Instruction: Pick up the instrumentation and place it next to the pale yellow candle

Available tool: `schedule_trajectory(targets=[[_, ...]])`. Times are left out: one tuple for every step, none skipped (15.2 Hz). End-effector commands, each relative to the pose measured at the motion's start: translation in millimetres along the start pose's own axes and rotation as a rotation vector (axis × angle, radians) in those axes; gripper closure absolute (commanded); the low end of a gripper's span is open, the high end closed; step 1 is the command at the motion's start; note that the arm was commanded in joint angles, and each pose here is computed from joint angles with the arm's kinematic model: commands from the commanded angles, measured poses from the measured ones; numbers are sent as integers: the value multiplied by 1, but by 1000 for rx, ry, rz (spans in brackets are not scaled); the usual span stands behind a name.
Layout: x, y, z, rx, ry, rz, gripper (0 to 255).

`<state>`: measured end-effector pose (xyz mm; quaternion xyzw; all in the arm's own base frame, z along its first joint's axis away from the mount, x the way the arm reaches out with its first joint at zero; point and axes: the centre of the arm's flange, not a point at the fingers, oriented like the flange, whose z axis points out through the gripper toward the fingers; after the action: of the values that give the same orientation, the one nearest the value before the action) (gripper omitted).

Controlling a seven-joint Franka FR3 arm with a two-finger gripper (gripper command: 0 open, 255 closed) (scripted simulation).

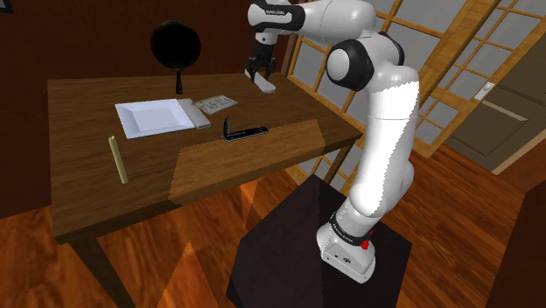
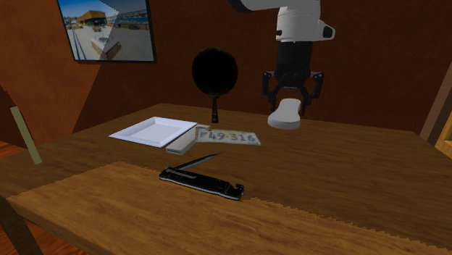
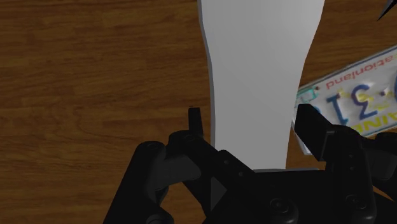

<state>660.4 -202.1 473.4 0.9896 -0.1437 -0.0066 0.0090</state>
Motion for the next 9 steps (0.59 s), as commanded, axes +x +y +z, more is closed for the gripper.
schedule_trajectory(targets=[[1,0,-10,0,0,0,255],[0,0,-16,0,0,0,255],[0,1,-21,0,0,0,255],[0,1,-26,0,0,0,255],[0,1,-31,0,0,0,255],[0,1,-37,0,0,0,255],[0,1,-42,0,0,0,255],[0,1,-47,0,0,0,255],[0,1,-53,0,0,0,255]])
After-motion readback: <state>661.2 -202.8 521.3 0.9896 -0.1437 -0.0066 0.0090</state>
